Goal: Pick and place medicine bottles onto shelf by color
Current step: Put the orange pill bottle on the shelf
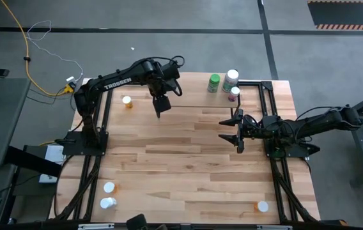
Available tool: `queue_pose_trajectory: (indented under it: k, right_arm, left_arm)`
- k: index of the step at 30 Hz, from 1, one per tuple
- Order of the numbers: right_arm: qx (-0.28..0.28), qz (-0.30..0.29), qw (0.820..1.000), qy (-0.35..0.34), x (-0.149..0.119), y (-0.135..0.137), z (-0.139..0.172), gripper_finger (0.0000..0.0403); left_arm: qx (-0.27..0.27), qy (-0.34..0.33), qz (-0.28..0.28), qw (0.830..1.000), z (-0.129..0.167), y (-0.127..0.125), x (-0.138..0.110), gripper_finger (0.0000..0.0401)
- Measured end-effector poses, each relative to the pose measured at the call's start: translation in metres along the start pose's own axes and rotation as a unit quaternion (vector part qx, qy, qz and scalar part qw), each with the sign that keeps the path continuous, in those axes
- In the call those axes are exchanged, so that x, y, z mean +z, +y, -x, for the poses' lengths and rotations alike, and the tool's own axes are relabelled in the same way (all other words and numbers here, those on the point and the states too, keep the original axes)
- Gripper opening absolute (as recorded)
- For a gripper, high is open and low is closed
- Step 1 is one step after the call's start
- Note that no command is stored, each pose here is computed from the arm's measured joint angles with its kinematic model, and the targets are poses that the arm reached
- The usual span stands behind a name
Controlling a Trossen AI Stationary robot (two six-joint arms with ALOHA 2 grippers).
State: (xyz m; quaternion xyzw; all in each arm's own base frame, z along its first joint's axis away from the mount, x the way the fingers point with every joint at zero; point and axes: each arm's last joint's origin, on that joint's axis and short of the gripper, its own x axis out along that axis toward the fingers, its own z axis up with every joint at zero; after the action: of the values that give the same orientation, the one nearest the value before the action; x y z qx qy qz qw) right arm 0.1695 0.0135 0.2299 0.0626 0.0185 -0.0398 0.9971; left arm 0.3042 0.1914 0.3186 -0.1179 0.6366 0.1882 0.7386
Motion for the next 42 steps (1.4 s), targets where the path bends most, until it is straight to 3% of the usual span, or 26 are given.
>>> queue_pose_trajectory:
  k: [7, 29, 42]
  right_arm:
    - [0.000, -0.001, 1.000, 0.000, 0.000, 0.000, 0.000, 0.0267]
    - [0.000, -0.003, 1.000, 0.000, 0.000, 0.000, 0.000, 0.0267]
    - [0.000, 0.000, 1.000, 0.001, 0.000, 0.000, 0.000, 0.0267]
  left_arm:
    - [0.001, 0.001, 0.008, 1.000, 0.000, 0.000, 0.000, 0.0206]
    - [0.018, 0.004, 0.012, 1.000, -0.002, 0.001, 0.001, 0.0295]
    - [0.028, -0.011, 0.009, 0.999, 0.009, 0.001, -0.004, 0.0302]
